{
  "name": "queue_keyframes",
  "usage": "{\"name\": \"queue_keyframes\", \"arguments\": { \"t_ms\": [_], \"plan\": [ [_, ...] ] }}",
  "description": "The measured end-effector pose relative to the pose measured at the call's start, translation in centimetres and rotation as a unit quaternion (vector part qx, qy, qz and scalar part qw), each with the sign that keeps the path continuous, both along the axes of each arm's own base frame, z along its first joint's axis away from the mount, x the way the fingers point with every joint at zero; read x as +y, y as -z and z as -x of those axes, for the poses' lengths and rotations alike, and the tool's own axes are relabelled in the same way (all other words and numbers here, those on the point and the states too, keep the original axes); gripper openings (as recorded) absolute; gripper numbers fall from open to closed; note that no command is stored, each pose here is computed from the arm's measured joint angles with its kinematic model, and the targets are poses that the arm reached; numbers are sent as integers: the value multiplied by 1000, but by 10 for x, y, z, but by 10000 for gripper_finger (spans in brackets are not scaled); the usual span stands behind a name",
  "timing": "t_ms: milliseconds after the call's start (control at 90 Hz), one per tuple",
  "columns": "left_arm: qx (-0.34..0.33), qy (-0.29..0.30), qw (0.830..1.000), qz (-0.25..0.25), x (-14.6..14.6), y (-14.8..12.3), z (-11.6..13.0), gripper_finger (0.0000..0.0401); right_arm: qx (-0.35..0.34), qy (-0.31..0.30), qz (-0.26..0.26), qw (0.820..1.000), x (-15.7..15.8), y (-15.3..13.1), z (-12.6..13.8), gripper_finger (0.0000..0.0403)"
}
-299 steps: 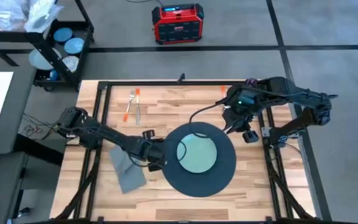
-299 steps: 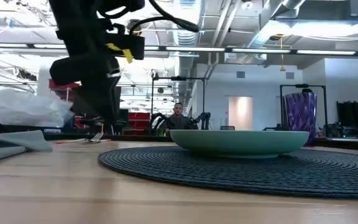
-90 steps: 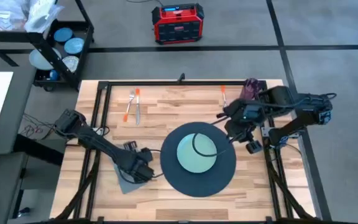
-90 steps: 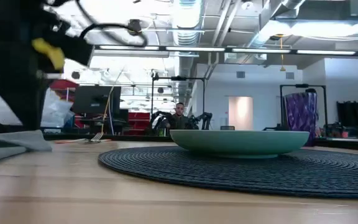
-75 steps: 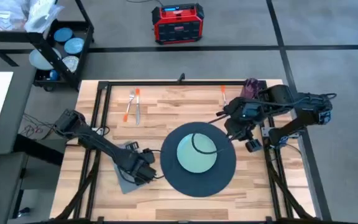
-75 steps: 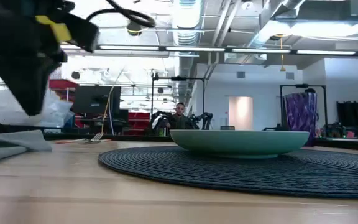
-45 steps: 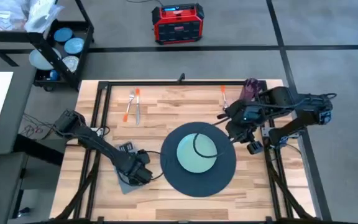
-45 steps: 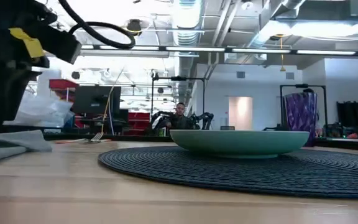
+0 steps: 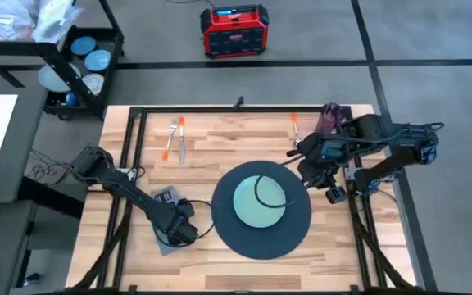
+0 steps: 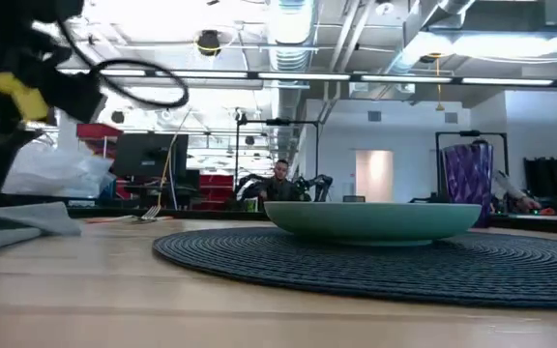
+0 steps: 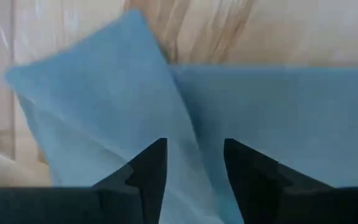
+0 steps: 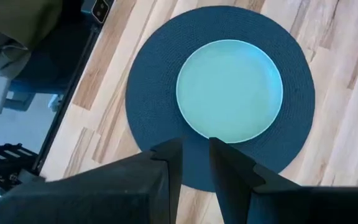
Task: Set table place
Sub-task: Fold the grey napkin
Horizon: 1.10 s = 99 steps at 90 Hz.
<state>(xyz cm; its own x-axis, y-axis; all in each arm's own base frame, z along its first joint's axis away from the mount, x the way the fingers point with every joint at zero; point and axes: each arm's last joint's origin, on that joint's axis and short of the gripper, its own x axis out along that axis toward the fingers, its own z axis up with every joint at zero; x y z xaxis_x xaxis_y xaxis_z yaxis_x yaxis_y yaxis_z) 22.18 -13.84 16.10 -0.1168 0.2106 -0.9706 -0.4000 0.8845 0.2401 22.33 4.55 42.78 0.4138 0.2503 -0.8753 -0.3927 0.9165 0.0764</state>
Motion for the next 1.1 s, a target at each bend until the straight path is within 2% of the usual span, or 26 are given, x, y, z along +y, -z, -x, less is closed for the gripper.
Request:
{"name": "queue_keyframes", "arguments": {
  "t_ms": [411, 500, 600, 667, 722, 867, 1100],
  "plan": [
    [18, -45, 998, -27, 7, 9, 10, 134, -9, -13, 0, 1000, 9, -1, 0, 66],
    [24, -58, 997, -38, 8, 8, 12, 108, -10, -9, 5, 1000, 8, -1, 0, 66],
    [31, -64, 996, -49, 8, 4, 12, 60, -10, -9, 6, 1000, 8, -1, 0, 66],
    [26, -67, 995, -73, 8, -1, 13, 23, -10, -7, 5, 1000, 8, -1, 0, 66],
    [14, -73, 992, -103, 8, -6, 13, 8, -10, -7, 5, 1000, 8, -1, 0, 66],
    [-16, -104, 983, -151, 2, -14, 18, 13, -10, -6, 6, 1000, 8, -1, 0, 66],
    [-96, -184, 968, -142, -23, -11, 31, 15, -1, -1, 3, 1000, 9, 0, 2, 66]
  ]
}}
